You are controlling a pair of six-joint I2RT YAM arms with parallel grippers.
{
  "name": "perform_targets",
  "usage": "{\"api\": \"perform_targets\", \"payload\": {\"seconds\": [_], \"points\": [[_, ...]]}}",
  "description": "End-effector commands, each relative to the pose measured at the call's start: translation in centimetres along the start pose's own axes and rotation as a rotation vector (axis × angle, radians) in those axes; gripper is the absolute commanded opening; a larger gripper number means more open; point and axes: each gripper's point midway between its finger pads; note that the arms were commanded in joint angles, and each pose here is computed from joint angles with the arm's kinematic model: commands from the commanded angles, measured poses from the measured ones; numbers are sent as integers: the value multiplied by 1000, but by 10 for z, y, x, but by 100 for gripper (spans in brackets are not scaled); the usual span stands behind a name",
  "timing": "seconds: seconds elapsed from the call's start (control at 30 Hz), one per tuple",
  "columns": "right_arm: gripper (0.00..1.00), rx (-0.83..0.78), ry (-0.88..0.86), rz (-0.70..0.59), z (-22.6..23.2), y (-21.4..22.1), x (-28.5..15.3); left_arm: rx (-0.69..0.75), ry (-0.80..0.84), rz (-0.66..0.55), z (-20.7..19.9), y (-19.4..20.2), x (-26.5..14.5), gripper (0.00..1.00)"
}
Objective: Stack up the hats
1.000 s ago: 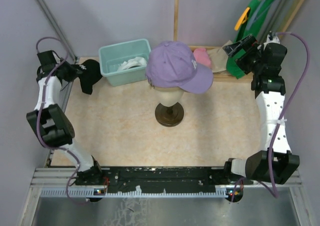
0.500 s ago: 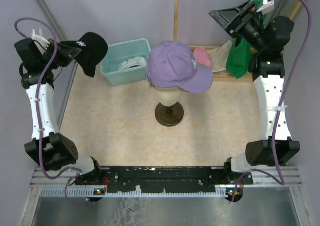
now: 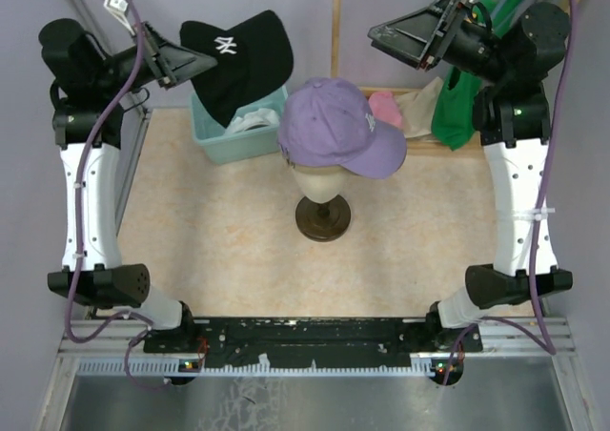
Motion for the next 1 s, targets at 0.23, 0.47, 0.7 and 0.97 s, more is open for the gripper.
{"api": "perform_targets", "payload": {"seconds": [0.23, 0.47, 0.7, 0.97], "points": [[94, 84, 58, 141, -11, 39, 30, 18, 239, 124, -65, 19, 48, 0], [93, 48, 76, 127, -16, 41, 44, -8, 310, 146, -86, 24, 50, 0], [89, 62, 95, 126, -35, 40, 58, -25, 337, 157, -94, 24, 46, 0], [65, 90, 61, 163, -25, 56, 72, -42, 325, 173, -85, 29, 50, 0]]}}
Point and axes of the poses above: each gripper's point midway between its finger pads, its own x axis out along the fingers, its own z axis along the line the jaws close on, y = z × x, and after that the axes turned 5 degrees about x, right-handed
